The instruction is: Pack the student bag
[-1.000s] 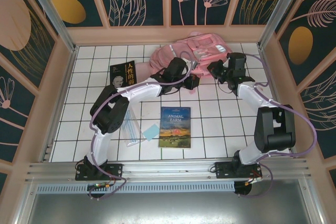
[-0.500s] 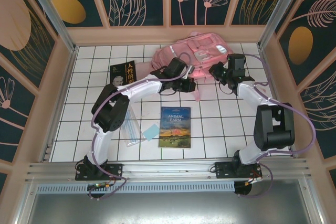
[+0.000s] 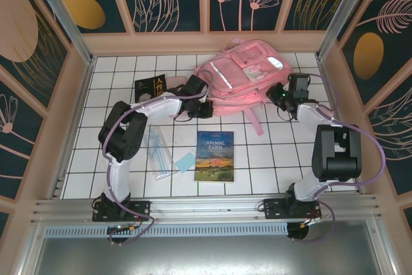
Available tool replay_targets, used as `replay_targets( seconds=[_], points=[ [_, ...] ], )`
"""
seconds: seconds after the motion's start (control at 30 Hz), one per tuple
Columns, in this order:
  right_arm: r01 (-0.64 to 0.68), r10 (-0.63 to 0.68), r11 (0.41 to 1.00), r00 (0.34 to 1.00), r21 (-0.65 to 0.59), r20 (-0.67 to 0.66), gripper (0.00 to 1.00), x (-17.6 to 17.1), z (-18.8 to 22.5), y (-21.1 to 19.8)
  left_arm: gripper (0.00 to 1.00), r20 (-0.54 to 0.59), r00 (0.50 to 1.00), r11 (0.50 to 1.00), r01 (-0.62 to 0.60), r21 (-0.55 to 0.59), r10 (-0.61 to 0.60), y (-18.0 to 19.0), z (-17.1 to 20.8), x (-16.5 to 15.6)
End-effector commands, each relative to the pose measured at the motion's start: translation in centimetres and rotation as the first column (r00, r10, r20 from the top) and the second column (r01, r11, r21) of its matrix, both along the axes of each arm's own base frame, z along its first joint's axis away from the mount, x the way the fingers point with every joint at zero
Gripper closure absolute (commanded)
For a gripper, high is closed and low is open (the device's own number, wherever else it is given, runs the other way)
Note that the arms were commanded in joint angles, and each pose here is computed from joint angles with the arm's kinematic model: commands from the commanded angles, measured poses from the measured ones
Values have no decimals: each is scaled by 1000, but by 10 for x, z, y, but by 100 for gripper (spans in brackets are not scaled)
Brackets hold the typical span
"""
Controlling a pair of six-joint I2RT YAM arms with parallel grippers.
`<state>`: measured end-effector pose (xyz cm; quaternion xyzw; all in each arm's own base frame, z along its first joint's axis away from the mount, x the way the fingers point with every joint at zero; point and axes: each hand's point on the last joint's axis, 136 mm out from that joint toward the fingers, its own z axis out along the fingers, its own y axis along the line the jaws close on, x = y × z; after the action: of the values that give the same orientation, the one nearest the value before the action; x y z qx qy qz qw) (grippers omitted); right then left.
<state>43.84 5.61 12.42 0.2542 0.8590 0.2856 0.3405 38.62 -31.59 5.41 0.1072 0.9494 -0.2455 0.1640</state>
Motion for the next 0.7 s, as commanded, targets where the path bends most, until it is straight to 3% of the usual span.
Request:
replay_targets(
  seconds=[0.0, 0.1, 0.13, 0.2, 0.3, 0.5, 0.67],
  points=[
    [100, -81, 991, 976, -84, 203, 100, 38, 40, -38, 100, -57, 998, 999, 5, 49, -2, 20, 3, -14],
    [43, -32, 998, 978, -49, 205, 100, 51, 42, -27, 100, -63, 996, 989, 48, -138, -57, -19, 29, -21],
    [21, -13, 999, 980, -38, 200, 91, 55, 43, -23, 100, -54, 996, 981, 63, -181, -74, -32, 38, -24],
    [-12, 14, 1000, 988, -10, 156, 54, 56, 41, -17, 100, -33, 992, 956, 105, -275, -118, -65, 58, -32],
    [-28, 27, 1000, 997, 10, 75, 16, 41, 35, -13, 100, -17, 987, 895, 138, -424, -160, -110, 85, -40],
    [-41, 45, 997, 998, 61, -52, 11, -32, 16, -3, 100, 50, 987, 847, 154, -508, -150, -167, 109, -28],
    [-33, 42, 987, 997, 158, -57, 11, -74, 20, 9, 100, 68, 987, 832, 157, -533, -143, -189, 116, -22]
  ],
)
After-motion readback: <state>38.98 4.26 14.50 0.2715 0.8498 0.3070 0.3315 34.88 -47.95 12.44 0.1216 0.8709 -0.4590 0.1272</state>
